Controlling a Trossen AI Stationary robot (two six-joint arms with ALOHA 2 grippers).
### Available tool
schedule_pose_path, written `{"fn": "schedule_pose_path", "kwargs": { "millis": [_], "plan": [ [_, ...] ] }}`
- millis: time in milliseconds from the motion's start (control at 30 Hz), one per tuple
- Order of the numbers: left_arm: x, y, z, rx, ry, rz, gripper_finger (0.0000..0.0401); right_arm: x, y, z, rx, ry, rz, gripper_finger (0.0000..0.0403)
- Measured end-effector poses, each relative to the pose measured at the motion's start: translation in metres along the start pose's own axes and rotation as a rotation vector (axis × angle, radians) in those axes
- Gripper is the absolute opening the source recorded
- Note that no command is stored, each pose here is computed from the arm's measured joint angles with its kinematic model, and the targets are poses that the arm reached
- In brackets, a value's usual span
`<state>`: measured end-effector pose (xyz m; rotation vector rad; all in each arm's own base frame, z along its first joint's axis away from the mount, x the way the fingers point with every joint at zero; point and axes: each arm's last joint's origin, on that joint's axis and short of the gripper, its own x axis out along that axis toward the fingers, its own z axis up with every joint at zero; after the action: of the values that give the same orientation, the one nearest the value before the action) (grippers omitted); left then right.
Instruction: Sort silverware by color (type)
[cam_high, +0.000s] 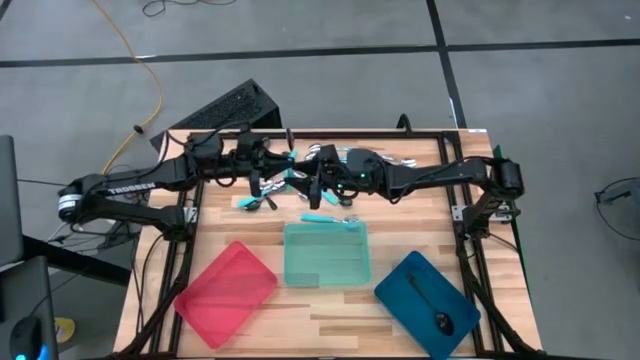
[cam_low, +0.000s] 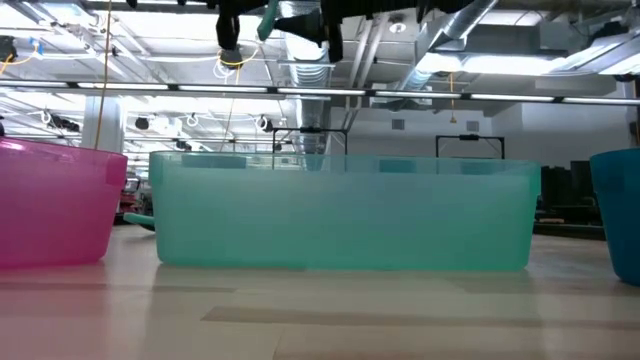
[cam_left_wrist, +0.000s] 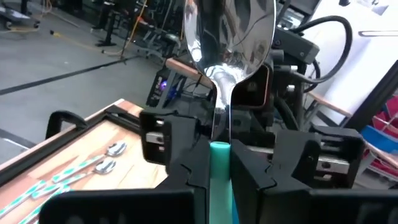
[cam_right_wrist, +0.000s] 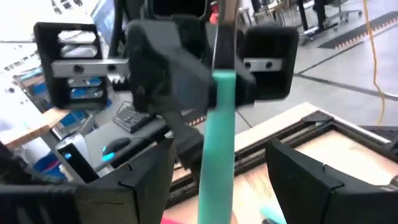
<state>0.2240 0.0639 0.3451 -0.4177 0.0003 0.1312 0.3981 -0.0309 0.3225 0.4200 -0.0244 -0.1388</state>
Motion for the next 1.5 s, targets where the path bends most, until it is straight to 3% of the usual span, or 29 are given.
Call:
{"fn": "schedule_pose_path", "kwargs": {
  "millis": [200,300,567,1100,1200,1500],
  "plan": [
    [0.0,-0.001,0.001,-0.01,-0.012,-0.011,0.0021,0.005,-0.007,-0.009,0.013,0.032,-0.023,0.0269],
    [0.0,-0.001,0.001,-0.014,-0.012,-0.013,0.0023,0.005,-0.008,-0.009,-0.003,0.032,-0.023,0.0249],
    [0.0,-0.001,0.001,-0.01,-0.007,-0.009,0.0021,0.005,-0.009,-0.008,-0.027,0.066,0.034,0.0098],
    [0.0,0.0,0.0,-0.021,-0.003,0.001,0.0024,0.005,-0.012,-0.008,0.008,0.077,0.041,0.0099],
    [0.0,0.001,0.0,-0.034,-0.011,0.034,0.0046,0.005,-0.012,-0.008,0.016,0.079,0.038,0.0099],
    [0.0,0.002,-0.003,-0.017,0.021,0.055,0.0162,0.005,-0.018,-0.006,0.05,0.079,0.012,0.0099]
  ]
}}
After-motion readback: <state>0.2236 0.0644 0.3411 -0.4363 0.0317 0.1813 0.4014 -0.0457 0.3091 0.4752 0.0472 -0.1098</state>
